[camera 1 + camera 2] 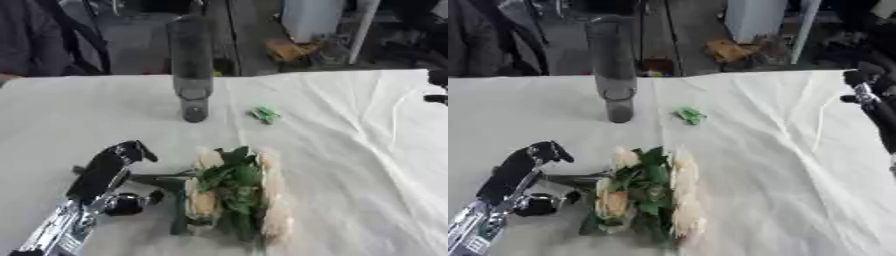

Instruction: Arrange flowers into the vase.

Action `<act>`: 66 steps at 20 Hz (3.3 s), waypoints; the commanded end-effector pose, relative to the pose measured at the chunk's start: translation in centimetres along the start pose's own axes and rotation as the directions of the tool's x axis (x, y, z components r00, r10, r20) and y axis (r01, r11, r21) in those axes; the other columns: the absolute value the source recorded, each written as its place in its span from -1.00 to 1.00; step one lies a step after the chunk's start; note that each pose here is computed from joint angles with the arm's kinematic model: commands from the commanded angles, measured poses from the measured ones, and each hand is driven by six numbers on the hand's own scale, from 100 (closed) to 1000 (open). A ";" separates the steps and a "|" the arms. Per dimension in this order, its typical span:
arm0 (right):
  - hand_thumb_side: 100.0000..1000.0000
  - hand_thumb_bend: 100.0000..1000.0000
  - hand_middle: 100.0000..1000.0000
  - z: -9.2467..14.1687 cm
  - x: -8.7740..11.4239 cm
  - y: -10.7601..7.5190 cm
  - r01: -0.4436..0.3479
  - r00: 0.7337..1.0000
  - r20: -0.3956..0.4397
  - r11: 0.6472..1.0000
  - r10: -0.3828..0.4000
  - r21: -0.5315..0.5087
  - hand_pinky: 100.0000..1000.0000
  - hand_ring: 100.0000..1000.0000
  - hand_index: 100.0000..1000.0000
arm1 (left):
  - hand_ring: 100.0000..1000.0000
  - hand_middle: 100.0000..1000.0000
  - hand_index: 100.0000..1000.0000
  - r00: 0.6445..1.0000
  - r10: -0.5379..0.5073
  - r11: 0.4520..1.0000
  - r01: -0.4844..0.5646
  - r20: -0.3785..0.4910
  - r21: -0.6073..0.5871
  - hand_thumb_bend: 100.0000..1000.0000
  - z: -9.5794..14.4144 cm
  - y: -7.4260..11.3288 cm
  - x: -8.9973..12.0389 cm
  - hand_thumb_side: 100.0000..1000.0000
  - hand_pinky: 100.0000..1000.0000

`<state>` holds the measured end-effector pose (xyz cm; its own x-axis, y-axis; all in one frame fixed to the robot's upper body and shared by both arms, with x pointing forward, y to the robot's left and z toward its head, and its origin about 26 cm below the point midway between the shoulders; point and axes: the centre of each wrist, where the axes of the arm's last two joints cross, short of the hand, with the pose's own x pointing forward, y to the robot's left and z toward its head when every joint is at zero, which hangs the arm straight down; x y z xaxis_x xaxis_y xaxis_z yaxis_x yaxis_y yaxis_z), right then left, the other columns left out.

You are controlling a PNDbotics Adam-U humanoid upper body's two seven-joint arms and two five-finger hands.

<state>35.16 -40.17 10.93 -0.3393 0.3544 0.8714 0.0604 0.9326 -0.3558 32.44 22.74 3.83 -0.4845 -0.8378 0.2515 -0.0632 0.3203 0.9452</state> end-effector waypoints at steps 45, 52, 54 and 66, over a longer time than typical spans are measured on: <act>0.16 -1.00 0.57 -1.0 1.2 -0.4 -0.008 0.999 0.043 1.000 0.008 -0.003 0.46 0.77 0.51 | -0.09 -0.10 0.04 0.998 -0.018 0.997 0.014 -0.053 -0.074 0.93 -1.6 -3.1 -0.3 -0.78 0.18; 0.16 -1.00 0.57 -1.0 1.2 -0.4 -0.007 0.999 0.042 1.000 0.007 -0.006 0.46 0.77 0.51 | -0.37 -0.32 -0.22 0.997 -0.020 0.997 0.014 -0.076 -0.077 1.00 -1.5 -3.9 -0.6 -0.61 -0.14; 0.16 -1.00 0.57 -1.0 1.2 -0.4 -0.007 0.999 0.042 1.000 0.007 -0.006 0.46 0.77 0.51 | -0.53 -0.42 -0.35 0.996 -0.011 0.997 0.004 -0.087 -0.075 1.00 -1.4 -4.0 -0.7 -0.63 -0.33; 0.18 -1.00 0.57 -1.0 1.2 -0.5 -0.004 0.999 0.041 1.000 0.005 -0.011 0.46 0.77 0.51 | -1.00 -1.00 -1.00 0.993 0.051 0.997 -0.045 -0.111 0.059 1.00 -1.9 -3.1 -0.3 -0.54 -1.00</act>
<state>35.40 -39.82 11.01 -0.3473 0.3440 0.8724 0.0579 0.9364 -0.3461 34.29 21.03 0.60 -0.3850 -0.8676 0.3147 -0.0650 0.3656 0.9285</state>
